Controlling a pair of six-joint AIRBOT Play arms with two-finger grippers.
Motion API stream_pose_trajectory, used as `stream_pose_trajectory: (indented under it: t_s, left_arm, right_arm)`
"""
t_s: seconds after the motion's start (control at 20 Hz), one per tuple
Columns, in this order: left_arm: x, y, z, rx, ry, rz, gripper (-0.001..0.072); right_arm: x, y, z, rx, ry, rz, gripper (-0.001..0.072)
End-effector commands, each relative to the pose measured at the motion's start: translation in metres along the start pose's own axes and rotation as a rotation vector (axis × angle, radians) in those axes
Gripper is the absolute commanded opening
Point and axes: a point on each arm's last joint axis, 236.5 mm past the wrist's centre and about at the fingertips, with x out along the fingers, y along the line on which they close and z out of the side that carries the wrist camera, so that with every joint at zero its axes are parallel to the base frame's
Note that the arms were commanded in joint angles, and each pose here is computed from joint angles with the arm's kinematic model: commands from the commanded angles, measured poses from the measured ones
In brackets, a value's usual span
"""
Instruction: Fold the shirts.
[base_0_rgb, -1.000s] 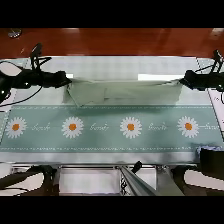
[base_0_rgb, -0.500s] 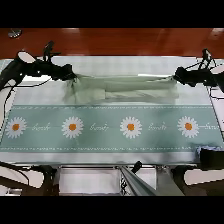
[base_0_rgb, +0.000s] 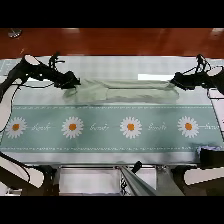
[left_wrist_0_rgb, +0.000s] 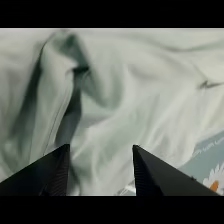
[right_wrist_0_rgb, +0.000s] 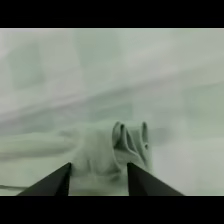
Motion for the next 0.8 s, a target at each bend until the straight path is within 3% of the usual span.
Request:
stream_pose_trajectory:
  t_s: [0.0, 0.15, 0.3, 0.55, 0.75]
  left_arm:
    - [-0.017, 0.007, -0.036, -0.047, 0.152, -0.048, 0.0477]
    - [-0.034, 0.003, -0.039, -0.032, 0.152, -0.057, 0.0477]
    - [-0.053, -0.014, -0.026, 0.020, 0.069, -0.051, 0.0477]
    - [-0.079, -0.046, -0.009, 0.086, -0.055, -0.055, 0.0476]
    - [-0.090, -0.069, -0.007, 0.133, -0.093, -0.060, 0.0473]
  right_arm:
    - [-0.028, -0.030, -0.001, -0.109, 0.022, -0.121, 0.0468]
    - [-0.048, -0.049, -0.005, -0.044, 0.045, -0.125, 0.0543]
    - [-0.045, -0.038, -0.015, 0.102, 0.087, 0.070, 0.0604]
    - [-0.007, -0.009, -0.048, 0.210, 0.234, 0.244, 0.0607]
    - [0.032, 0.026, -0.038, 0.275, 0.181, 0.309, 0.0593]
